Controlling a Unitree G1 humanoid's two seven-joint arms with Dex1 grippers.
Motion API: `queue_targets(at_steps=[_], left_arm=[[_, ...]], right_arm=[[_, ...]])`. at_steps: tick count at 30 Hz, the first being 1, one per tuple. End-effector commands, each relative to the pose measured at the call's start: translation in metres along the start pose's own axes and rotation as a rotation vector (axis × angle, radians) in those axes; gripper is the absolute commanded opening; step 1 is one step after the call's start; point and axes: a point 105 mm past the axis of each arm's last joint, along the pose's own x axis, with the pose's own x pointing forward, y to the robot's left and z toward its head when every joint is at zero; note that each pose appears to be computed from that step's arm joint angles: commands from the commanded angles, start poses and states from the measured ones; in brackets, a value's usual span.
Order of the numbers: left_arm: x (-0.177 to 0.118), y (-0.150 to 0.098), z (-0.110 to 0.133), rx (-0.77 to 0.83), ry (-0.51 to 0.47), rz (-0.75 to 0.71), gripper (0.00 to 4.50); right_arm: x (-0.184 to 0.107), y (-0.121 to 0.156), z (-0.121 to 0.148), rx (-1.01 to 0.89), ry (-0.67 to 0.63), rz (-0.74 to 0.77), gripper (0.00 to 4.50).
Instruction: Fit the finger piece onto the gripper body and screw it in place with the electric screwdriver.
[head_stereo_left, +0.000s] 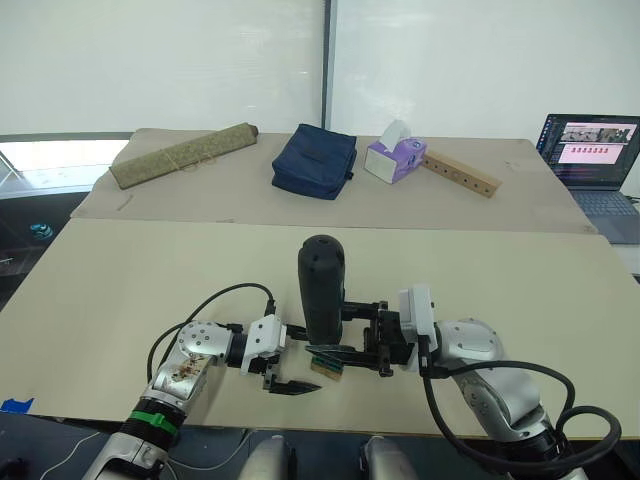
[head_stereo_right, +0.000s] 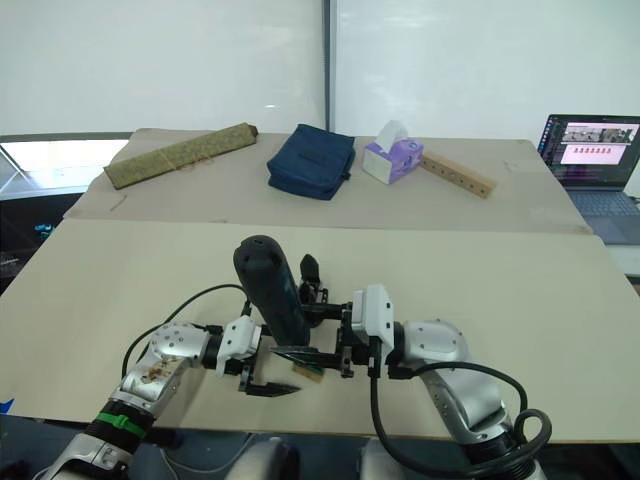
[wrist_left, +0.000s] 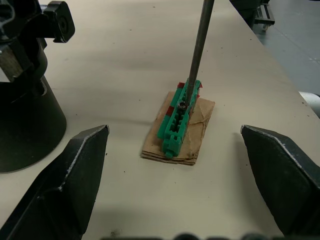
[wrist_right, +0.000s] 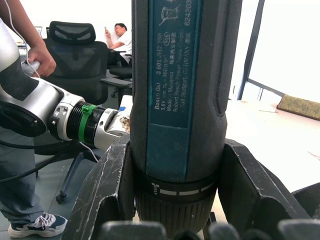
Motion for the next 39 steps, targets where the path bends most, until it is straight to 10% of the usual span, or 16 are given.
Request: queue_targets(at_steps=[1, 39], left_arm=[[0.0095, -0.0135, -0.0143, -0.065, 0.025, -0.042, 4.45], [0.0092, -0.0129, -0.014, -0.062, 0.027, -0.045, 4.45]], right_arm=[[0.0007, -0.0006, 0.0128, -0.037, -0.042, 0.013, 1.9], [-0.0008, -0.0045, 0.0086, -0.011, -0.043, -0.016, 1.9]])
